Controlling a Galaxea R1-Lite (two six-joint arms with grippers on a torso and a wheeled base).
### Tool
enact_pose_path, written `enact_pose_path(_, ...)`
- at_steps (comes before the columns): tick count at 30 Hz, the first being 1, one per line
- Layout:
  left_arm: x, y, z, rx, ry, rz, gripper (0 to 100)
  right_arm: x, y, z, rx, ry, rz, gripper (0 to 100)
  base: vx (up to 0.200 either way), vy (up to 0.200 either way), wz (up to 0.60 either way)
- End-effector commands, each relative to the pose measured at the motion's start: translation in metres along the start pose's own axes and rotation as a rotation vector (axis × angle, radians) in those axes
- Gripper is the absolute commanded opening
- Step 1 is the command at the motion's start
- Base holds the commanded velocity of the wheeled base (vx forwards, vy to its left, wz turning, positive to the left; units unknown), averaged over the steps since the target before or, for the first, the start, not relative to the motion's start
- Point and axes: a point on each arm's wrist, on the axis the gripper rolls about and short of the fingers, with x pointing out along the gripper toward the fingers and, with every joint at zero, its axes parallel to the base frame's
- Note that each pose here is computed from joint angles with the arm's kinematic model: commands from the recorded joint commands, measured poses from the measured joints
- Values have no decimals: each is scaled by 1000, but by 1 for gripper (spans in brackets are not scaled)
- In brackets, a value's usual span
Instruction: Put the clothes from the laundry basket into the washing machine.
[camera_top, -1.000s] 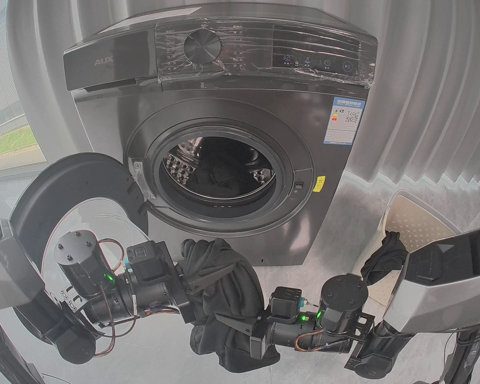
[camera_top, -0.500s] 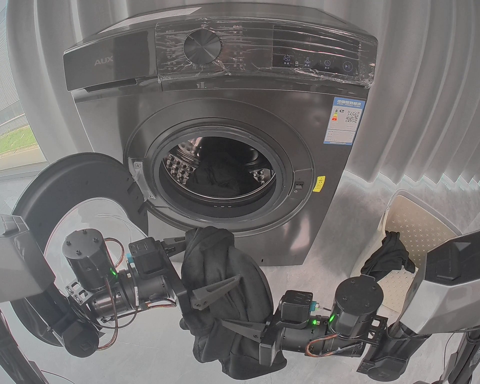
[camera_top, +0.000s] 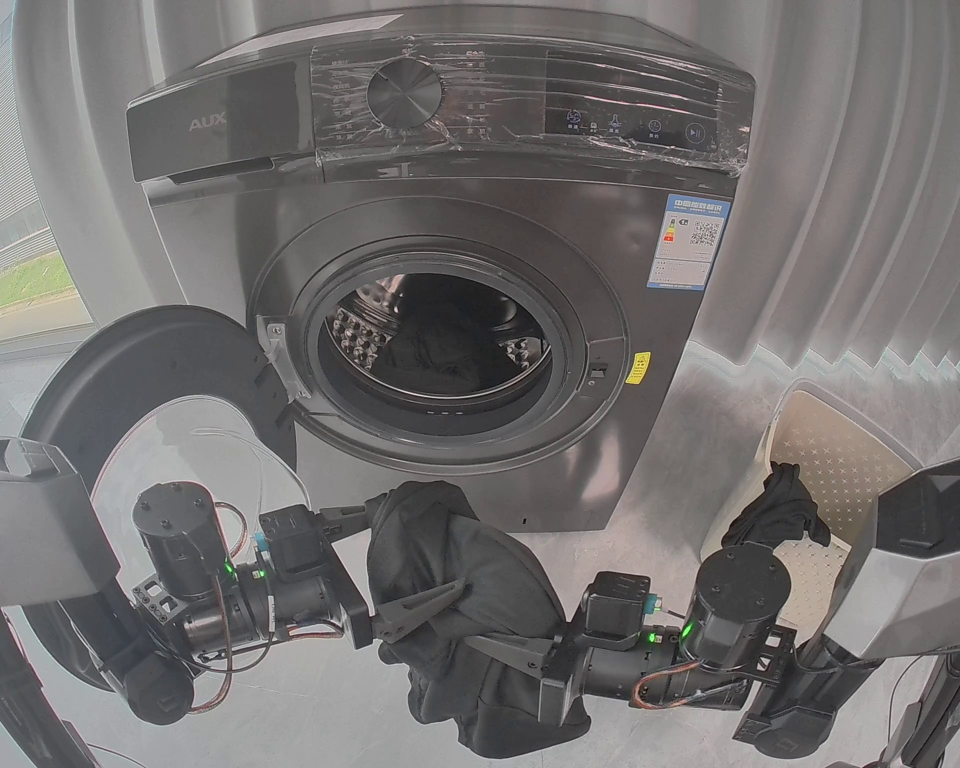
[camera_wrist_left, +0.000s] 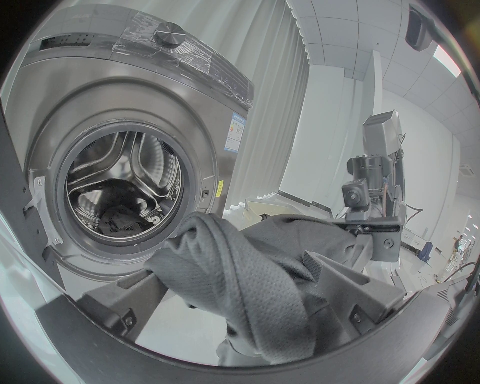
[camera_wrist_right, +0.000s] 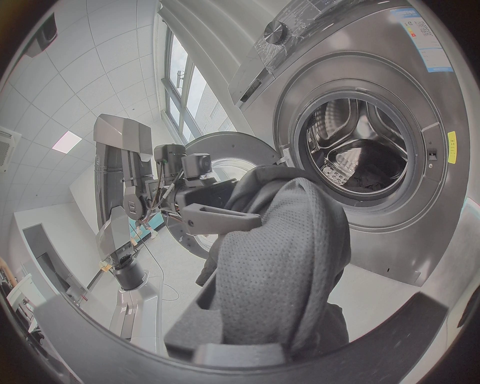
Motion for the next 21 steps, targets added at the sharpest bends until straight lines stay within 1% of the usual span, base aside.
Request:
enact_pose_path(1,0,1,-5,-6,18,12,100,-5,2,5,-4,-16,3,0,0,0,0)
enact_pose_path(5,1,3,6,13,-27,13,100,-6,-1,6,-1,-17,-9,0,0,0,0)
enact_pose_path(7,0,4,22,35,-88,15,100,-9,-6,5,4,-11,-29,0,0,0,0)
enact_pose_path(9,-6,1,32,40,-122,11,100,-12,-13,3,10,-2,-51,0,0,0,0)
enact_pose_path(11,-8,0,35,40,-132,11,100,-12,-15,3,10,-2,-58,0,0,0,0)
enact_pose_path(12,-11,-2,41,46,-151,10,100,-14,-19,3,14,-2,-74,0,0,0,0)
enact_pose_path(14,-11,-1,44,53,-163,13,100,-16,-21,2,14,1,-82,0,0,0,0)
enact_pose_path(16,-13,3,46,58,-174,29,100,-16,-21,2,16,3,-83,0,0,0,0)
enact_pose_path(18,-15,11,48,67,-181,62,100,-17,-21,0,20,13,-84,0,0,0,0)
enact_pose_path(19,-15,11,48,67,-181,62,100,-17,-21,0,20,13,-84,0,0,0,0)
enact_pose_path(20,-17,15,49,69,-186,76,100,-18,-21,-2,22,20,-86,0,0,0,0)
enact_pose_path(21,-18,16,50,71,-188,77,100,-18,-22,-3,25,24,-87,0,0,0,0)
